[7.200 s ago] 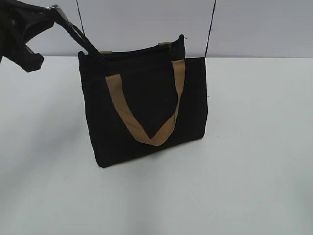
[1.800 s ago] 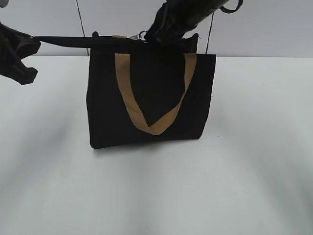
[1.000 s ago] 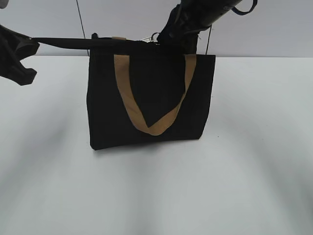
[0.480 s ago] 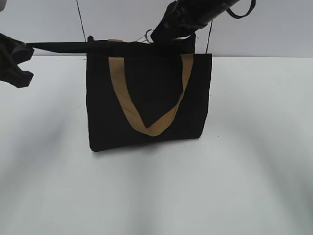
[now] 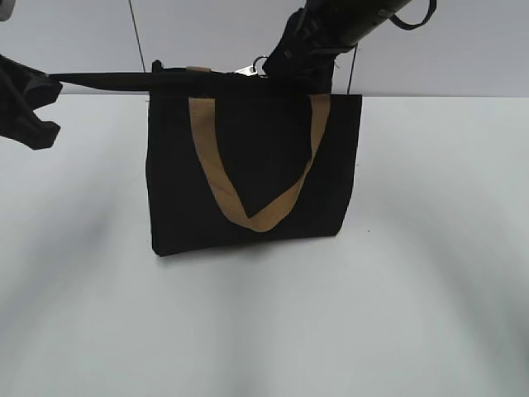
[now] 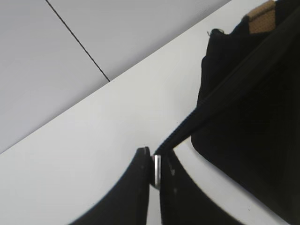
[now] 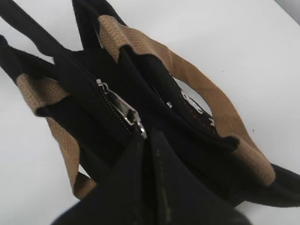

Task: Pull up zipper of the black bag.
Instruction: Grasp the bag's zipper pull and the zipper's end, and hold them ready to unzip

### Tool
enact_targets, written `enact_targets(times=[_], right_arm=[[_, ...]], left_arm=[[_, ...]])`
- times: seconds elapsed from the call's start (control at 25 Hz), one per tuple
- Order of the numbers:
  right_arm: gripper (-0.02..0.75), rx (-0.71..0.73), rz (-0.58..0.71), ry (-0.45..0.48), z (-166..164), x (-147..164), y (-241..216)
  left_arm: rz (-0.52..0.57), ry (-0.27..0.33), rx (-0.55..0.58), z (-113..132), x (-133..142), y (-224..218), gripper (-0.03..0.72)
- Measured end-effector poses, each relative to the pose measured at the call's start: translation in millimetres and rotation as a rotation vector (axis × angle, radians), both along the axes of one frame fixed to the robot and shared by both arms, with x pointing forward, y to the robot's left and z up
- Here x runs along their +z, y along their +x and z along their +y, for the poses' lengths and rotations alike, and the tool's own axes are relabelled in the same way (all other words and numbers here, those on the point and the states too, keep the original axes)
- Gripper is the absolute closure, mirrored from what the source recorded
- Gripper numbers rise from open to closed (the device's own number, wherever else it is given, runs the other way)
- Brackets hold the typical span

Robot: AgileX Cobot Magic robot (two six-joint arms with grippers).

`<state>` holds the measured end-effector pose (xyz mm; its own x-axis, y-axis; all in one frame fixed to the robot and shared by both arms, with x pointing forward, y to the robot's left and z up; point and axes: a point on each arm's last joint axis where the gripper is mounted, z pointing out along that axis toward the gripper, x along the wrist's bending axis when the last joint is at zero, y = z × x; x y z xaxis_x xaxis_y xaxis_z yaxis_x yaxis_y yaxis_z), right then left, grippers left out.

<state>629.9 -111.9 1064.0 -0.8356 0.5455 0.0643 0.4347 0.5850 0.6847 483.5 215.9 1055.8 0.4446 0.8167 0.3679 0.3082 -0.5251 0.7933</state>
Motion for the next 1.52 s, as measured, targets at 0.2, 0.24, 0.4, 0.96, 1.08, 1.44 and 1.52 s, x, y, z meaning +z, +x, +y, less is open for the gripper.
enact_targets(times=[0.2,0.24,0.4,0.96,1.08,1.44,1.52], right_arm=[[0.752,-0.017,-0.016,-0.013,-4.2,-0.2,3.0],[0.752,-0.015,-0.024,-0.018,-4.8,-0.2,3.6],[0.752,0.068,-0.112,-0.063,-5.4,0.2,5.0],[0.752,0.31,-0.366,-0.226,-9.2,0.7,9.7],[0.752,0.315,-0.383,-0.282,-14.7,-0.9,12.2],[0.752,0.259,-0.364,-0.363,-26.2,-3.9,16.6],[0.752,0.234,-0.349,-0.37,-29.5,-4.5,17.7]], left_arm=[[0.013,0.005,0.009,0.8,-1.1,-0.4,0.669],[0.014,0.005,0.01,0.9,-1.2,-0.4,0.669],[0.023,0.009,0.018,1.6,-2.0,-0.7,0.669],[0.041,0.021,0.032,3.5,-3.5,-1.2,0.669],[0.06,0.035,0.047,5.4,-5.2,-1.8,0.669],[0.095,0.053,0.067,7.7,-11.5,0.4,0.669],[0.098,0.053,0.064,6.9,-13.0,1.5,0.669]])
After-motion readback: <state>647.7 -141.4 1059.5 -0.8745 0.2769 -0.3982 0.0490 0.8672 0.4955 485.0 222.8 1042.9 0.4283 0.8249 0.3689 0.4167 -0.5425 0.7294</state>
